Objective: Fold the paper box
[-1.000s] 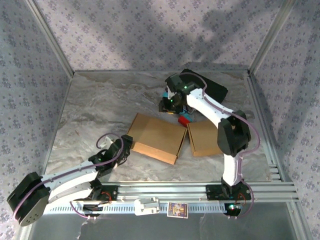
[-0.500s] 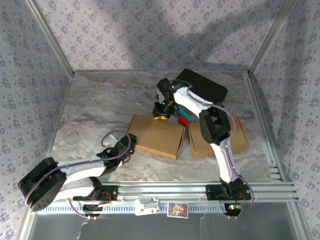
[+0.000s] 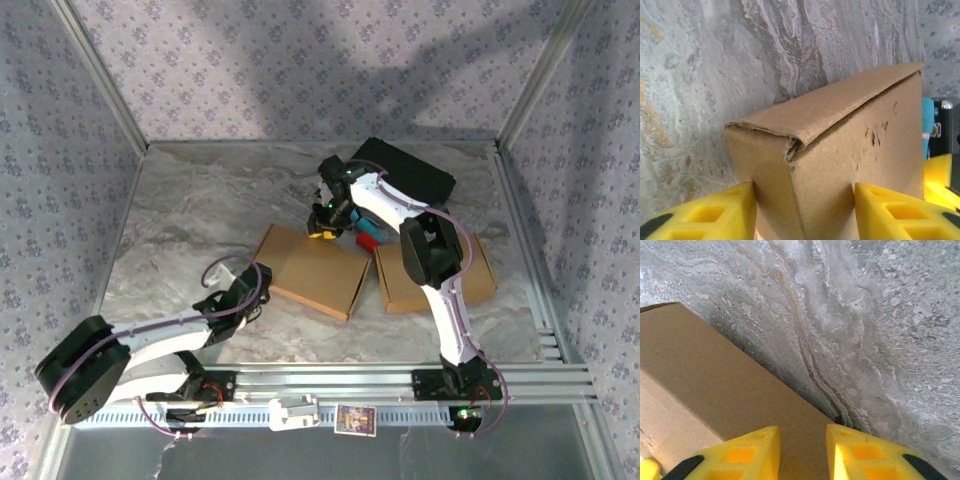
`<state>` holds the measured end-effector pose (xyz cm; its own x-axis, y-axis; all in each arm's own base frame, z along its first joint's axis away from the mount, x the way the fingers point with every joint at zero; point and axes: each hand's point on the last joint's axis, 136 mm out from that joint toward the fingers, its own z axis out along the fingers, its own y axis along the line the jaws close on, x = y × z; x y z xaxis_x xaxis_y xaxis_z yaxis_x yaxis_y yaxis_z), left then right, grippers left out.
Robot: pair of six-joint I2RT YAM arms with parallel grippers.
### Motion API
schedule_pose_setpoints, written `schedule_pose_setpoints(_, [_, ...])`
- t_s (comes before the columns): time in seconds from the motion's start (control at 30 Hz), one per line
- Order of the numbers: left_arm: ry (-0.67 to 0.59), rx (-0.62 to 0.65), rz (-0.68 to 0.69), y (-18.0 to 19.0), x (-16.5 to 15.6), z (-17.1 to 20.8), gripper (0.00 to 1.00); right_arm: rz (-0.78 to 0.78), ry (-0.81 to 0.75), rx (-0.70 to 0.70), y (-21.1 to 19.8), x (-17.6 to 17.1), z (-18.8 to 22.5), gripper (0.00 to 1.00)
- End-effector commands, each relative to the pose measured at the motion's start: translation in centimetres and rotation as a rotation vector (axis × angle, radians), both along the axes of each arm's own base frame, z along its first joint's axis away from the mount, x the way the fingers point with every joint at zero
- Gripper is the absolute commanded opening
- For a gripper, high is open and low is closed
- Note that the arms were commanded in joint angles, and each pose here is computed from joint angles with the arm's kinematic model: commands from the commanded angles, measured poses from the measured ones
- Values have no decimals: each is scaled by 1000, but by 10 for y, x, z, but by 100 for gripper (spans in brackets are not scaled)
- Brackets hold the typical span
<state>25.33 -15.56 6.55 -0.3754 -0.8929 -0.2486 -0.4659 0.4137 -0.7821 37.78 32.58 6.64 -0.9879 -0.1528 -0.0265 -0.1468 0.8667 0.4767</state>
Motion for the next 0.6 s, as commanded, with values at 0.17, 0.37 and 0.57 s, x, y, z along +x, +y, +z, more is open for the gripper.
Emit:
schedule_pose_setpoints(0.17, [32,-86,-36,-4,-14,26,73,-30,18,19,4,-6,10,40])
schedule_pose_setpoints(0.37, [137,-38,-33,13,-36,19,78,-62,-23,13,-5,4,21,42])
schedule_pose_setpoints(0.57, [149,-18,-39,22,-41,22,78,-78,-66,20,-9,10,33,43])
